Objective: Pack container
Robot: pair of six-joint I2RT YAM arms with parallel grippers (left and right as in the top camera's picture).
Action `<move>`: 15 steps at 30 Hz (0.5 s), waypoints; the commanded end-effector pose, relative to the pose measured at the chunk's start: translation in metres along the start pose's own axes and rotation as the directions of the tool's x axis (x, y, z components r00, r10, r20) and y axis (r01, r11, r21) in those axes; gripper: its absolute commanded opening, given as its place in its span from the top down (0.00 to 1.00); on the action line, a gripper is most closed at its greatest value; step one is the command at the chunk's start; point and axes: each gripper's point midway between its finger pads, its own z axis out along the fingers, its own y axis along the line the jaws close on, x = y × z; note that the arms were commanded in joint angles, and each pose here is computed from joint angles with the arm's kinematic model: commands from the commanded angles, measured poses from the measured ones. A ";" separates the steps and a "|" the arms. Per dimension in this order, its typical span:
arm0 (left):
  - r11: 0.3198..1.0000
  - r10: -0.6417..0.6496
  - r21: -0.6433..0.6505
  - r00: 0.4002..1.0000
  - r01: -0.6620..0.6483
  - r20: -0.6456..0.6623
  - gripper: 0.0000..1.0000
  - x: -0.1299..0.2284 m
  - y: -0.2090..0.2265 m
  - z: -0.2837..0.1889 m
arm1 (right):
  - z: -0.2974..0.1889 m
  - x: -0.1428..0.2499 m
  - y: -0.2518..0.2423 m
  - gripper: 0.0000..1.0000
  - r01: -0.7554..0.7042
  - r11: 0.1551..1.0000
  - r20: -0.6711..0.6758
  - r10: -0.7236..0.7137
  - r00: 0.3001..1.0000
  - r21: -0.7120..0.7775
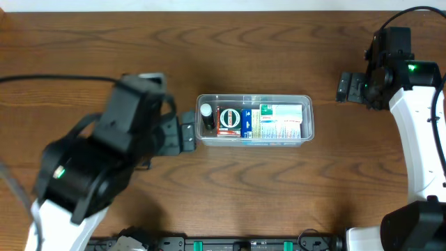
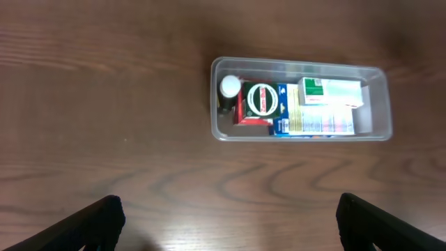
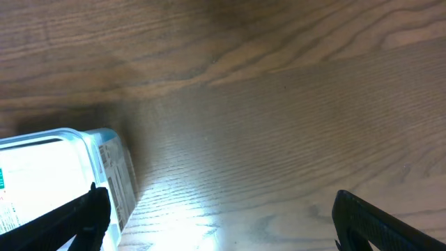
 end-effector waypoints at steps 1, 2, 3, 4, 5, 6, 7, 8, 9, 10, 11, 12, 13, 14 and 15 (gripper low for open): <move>1.000 0.010 -0.002 1.000 -0.010 0.022 0.02 0.008 0.009 -0.019 | -0.011 -0.006 -0.005 0.01 -0.028 1.000 0.036 0.027 0.999 0.009; 1.000 -0.003 -0.010 1.000 0.003 0.028 0.02 0.012 0.013 -0.024 | -0.011 -0.006 -0.005 0.01 -0.028 1.000 0.036 0.027 0.999 0.009; 0.999 -0.029 -0.027 0.999 0.030 0.045 0.02 0.013 0.019 -0.030 | -0.011 -0.006 -0.005 0.01 -0.028 1.000 0.036 0.027 0.999 0.009; 0.998 -0.050 -0.041 0.997 0.053 0.061 0.02 0.016 0.025 -0.036 | -0.011 -0.006 -0.005 0.01 -0.028 1.000 0.036 0.027 0.999 0.009; 0.997 -0.059 -0.048 0.996 0.063 0.071 0.02 0.019 0.029 -0.040 | -0.011 -0.006 -0.005 0.01 -0.028 1.000 0.036 0.027 0.999 0.009; 0.997 -0.061 -0.050 0.995 0.065 0.078 0.02 0.023 0.032 -0.044 | -0.011 -0.006 -0.005 0.01 -0.028 1.000 0.036 0.027 0.999 0.009; 0.996 -0.061 -0.054 0.994 0.066 0.086 0.02 0.027 0.036 -0.048 | -0.011 -0.006 -0.005 0.01 -0.028 1.000 0.036 0.027 0.999 0.009; 0.996 -0.061 -0.059 0.994 0.067 0.096 0.02 0.029 0.039 -0.050 | -0.011 -0.006 -0.005 0.01 -0.028 1.000 0.036 0.027 0.999 0.009; 0.995 -0.063 -0.067 0.992 0.070 0.108 0.02 0.032 0.044 -0.052 | -0.011 -0.006 -0.005 0.01 -0.028 1.000 0.036 0.027 0.999 0.009; 0.995 -0.062 -0.075 0.991 0.071 0.116 0.02 0.035 0.047 -0.052 | -0.011 -0.006 -0.005 0.01 -0.028 1.000 0.036 0.027 0.999 0.009; 0.994 -0.063 -0.079 0.990 0.073 0.127 0.02 0.037 0.050 -0.052 | -0.011 -0.006 -0.005 0.01 -0.028 1.000 0.036 0.027 0.999 0.009; 0.994 -0.065 -0.077 0.986 0.077 0.151 0.02 0.038 0.053 -0.052 | -0.011 -0.006 -0.005 0.01 -0.028 1.000 0.036 0.027 0.999 0.009; 0.995 -0.060 -0.068 0.982 0.073 0.176 0.02 0.037 0.054 -0.052 | -0.011 -0.006 -0.005 0.01 -0.028 1.000 0.036 0.027 0.999 0.009; 0.996 -0.056 -0.055 0.976 0.069 0.209 0.02 0.035 0.054 -0.050 | -0.011 -0.006 -0.005 0.01 -0.028 1.000 0.036 0.027 0.999 0.009; 0.997 -0.058 -0.042 0.967 0.071 0.248 0.02 0.032 0.055 -0.048 | -0.011 -0.006 -0.005 0.01 -0.027 1.000 0.036 0.027 0.999 0.009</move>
